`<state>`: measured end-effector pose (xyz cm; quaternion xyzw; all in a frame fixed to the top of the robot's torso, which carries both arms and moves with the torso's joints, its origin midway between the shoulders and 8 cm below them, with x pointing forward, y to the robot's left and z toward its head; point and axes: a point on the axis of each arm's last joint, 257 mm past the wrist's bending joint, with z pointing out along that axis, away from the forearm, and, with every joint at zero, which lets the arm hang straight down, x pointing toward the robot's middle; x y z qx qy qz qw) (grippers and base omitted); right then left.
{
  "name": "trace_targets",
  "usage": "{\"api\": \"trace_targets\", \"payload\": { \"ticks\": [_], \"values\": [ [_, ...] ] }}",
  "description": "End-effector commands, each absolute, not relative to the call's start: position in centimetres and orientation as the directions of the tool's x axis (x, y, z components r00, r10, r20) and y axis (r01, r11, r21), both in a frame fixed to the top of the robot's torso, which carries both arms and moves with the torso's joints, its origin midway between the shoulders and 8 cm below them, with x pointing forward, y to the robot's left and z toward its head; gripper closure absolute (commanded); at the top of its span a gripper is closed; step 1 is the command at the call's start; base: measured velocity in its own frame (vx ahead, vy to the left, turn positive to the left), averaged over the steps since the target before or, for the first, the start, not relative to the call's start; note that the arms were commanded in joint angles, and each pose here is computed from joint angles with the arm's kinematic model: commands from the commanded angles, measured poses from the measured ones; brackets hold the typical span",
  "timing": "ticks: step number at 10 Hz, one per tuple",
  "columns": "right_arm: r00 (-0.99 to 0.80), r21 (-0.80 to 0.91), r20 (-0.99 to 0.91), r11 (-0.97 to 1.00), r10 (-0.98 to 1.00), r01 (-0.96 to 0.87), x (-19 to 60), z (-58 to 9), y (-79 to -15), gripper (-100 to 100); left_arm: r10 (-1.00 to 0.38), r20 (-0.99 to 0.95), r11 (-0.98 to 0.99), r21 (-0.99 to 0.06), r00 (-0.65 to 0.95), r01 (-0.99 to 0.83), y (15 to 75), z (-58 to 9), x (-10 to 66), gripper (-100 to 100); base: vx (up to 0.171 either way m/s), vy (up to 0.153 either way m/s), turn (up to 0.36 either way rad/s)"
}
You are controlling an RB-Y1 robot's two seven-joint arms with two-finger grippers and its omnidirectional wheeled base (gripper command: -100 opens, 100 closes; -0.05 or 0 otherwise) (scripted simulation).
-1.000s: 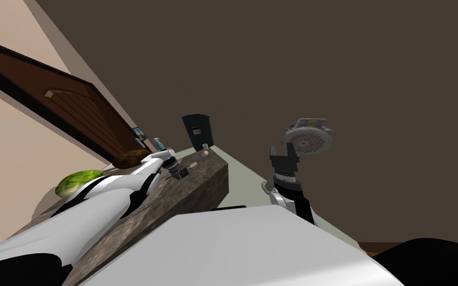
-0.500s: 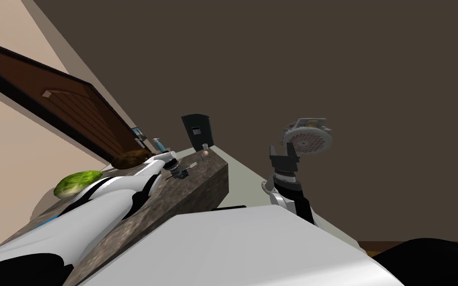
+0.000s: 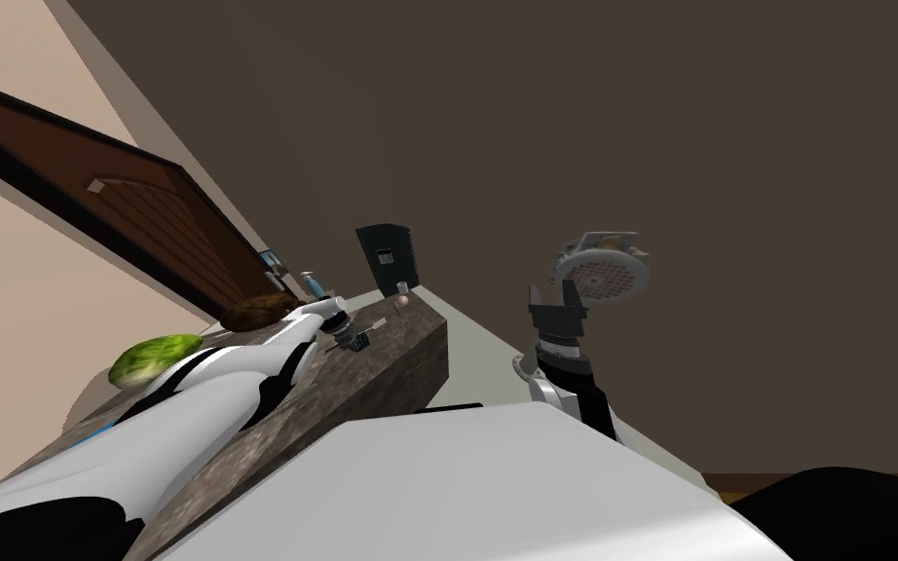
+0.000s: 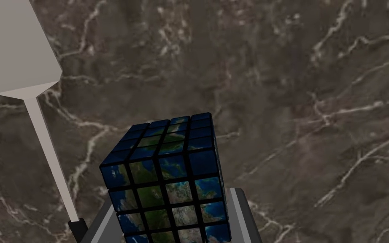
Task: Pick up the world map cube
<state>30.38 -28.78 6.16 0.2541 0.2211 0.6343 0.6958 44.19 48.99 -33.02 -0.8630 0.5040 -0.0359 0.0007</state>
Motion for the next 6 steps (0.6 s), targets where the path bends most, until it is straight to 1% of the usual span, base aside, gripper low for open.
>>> {"api": "trace_targets", "payload": {
  "ticks": [1,5,6],
  "values": [
    [0.098,0.634,0.015,0.066,0.995,-0.77,30.38,6.16,-28.78,0,-0.869,0.06,-0.493,-0.031,0.491,-0.87,49.24,-32.08,44.1,100,0.009,0.005,0.014],
    [0.098,0.634,0.015,0.066,0.995,-0.77,30.38,6.16,-28.78,0,-0.869,0.058,-0.494,-0.028,0.492,-0.869,49.43,-31.36,44.07,100,0.001,-0.001,0.003],
    [0.098,0.634,0.015,0.066,0.995,-0.77,30.38,6.16,-28.78,0,-0.869,0.058,-0.494,-0.028,0.492,-0.869,49.44,-31.38,44.07,0,0.0,0.0,0.0]
  ]
}}
